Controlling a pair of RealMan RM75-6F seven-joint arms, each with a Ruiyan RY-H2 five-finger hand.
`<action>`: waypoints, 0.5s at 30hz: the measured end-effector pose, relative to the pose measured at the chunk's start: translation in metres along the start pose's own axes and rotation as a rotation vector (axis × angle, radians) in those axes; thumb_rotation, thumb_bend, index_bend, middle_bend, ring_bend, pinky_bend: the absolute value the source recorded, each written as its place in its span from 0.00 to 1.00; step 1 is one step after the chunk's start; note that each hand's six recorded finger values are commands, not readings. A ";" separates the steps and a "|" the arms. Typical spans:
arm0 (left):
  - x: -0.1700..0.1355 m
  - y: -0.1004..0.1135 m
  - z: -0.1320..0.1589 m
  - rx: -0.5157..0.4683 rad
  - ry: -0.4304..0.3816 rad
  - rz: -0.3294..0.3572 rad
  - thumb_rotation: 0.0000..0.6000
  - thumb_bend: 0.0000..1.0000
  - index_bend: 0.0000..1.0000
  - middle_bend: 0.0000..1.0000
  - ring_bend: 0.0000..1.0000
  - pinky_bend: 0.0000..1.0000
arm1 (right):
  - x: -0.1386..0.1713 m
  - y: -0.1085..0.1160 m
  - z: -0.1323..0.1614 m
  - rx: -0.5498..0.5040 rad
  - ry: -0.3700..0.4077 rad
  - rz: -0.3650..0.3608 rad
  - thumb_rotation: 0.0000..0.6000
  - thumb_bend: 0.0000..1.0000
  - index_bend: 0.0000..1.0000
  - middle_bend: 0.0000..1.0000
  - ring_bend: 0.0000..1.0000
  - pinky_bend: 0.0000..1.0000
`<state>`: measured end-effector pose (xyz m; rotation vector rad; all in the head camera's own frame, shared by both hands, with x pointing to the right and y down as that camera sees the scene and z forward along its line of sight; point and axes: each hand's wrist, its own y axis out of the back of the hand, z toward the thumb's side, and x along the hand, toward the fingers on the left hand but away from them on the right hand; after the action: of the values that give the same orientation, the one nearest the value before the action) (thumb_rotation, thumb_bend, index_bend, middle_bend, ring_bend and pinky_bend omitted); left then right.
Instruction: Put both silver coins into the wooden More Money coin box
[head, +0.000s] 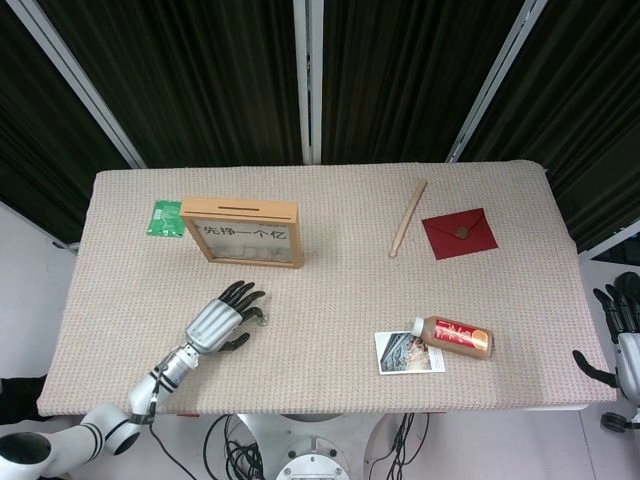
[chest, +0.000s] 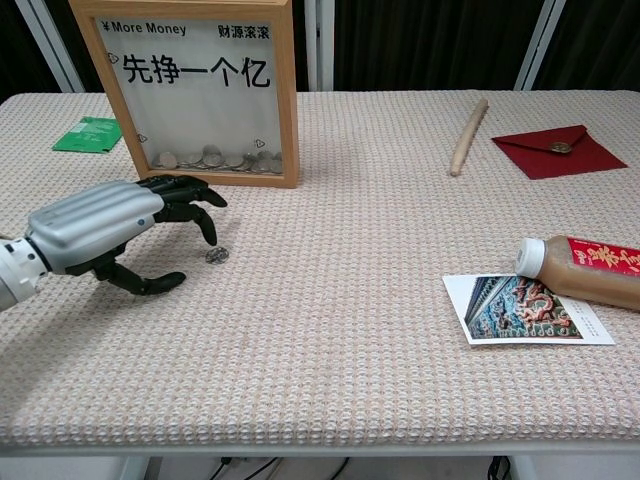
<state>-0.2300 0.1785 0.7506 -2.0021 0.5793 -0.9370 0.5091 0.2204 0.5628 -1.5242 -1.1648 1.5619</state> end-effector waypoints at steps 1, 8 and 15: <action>0.001 0.000 0.001 -0.003 -0.002 0.000 1.00 0.29 0.35 0.10 0.00 0.08 | 0.000 0.000 0.000 0.000 -0.001 0.001 1.00 0.18 0.00 0.00 0.00 0.00; 0.005 -0.006 0.002 -0.007 -0.007 -0.023 1.00 0.29 0.36 0.10 0.00 0.08 | -0.001 -0.001 -0.002 0.000 -0.005 0.003 1.00 0.18 0.00 0.00 0.00 0.00; 0.009 -0.007 0.004 -0.010 -0.010 -0.026 1.00 0.29 0.36 0.10 0.00 0.08 | -0.002 -0.003 -0.003 0.000 -0.009 0.006 1.00 0.18 0.00 0.00 0.00 0.00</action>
<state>-0.2215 0.1786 0.7590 -2.0271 0.5544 -0.9409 0.5125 0.2201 0.5661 -1.5240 -1.1665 1.5736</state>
